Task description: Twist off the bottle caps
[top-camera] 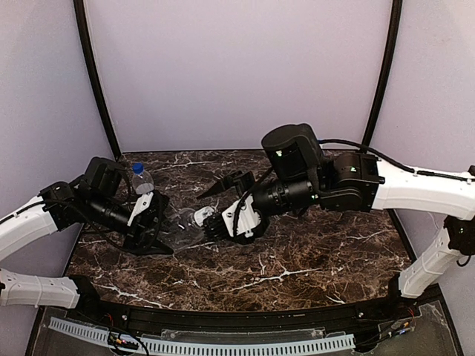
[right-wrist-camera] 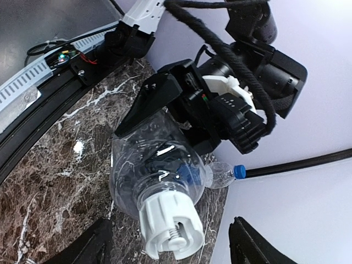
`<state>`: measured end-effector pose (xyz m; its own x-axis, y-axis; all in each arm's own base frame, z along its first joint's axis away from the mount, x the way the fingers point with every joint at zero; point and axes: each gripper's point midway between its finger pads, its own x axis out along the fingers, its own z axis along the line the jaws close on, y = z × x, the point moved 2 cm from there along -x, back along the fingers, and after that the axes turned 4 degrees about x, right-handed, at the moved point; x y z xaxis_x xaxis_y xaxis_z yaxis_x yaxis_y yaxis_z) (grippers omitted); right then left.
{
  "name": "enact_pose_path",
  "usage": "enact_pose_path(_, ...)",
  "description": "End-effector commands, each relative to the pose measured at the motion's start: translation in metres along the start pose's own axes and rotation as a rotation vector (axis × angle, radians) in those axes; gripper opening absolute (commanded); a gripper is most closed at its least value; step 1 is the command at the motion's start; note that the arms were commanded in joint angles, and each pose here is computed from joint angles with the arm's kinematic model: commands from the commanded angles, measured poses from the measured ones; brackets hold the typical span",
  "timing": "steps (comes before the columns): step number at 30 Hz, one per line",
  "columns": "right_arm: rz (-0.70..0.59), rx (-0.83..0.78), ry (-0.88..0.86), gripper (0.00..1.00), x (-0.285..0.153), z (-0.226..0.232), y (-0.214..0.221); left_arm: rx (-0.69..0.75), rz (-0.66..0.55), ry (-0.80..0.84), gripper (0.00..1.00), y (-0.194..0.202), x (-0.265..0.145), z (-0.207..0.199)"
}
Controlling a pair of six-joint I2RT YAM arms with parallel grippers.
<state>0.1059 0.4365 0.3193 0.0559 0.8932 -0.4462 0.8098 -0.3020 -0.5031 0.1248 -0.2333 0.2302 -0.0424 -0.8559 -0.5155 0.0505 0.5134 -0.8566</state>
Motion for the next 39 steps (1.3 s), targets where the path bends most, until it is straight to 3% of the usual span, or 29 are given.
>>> enact_pose_path(1, -0.019, 0.124, 0.134, 0.78, -0.017, -0.031, -0.008, -0.048, -0.013, -0.068, 0.42, -0.001, -0.004, 0.009)
enact_pose_path(4, -0.055, 0.305, 0.201, 0.94, -0.031, -0.049, -0.012, -0.056, -0.002, -0.181, 0.42, -0.001, -0.005, 0.028)
enact_pose_path(7, -0.121, 0.638, 0.234, 0.96, -0.042, -0.075, -0.007, -0.04, 0.001, -0.358, 0.42, -0.003, -0.011, 0.058)
enact_pose_path(11, -0.158, 1.11, 0.273, 0.88, -0.046, -0.11, 0.018, 0.015, 0.078, -0.669, 0.4, 0.004, -0.032, 0.104)
enact_pose_path(15, -0.082, 1.446, 0.331, 0.76, -0.031, -0.122, 0.051, 0.061, 0.099, -0.737, 0.4, 0.004, -0.037, 0.114)
enact_pose_path(19, 0.028, 1.552, 0.319, 0.74, -0.014, -0.12, 0.066, 0.065, 0.095, -0.72, 0.4, 0.005, -0.035, 0.112)
enact_pose_path(28, 0.121, 1.61, 0.262, 0.78, 0.014, -0.111, 0.079, 0.069, 0.103, -0.717, 0.4, 0.007, -0.034, 0.111)
enact_pose_path(36, 0.135, 1.659, 0.193, 0.57, 0.025, -0.098, 0.092, 0.072, 0.095, -0.699, 0.4, 0.007, -0.032, 0.108)
enact_pose_path(39, 0.091, 1.656, 0.159, 0.54, 0.029, -0.101, 0.089, 0.073, 0.095, -0.692, 0.4, 0.008, -0.031, 0.107)
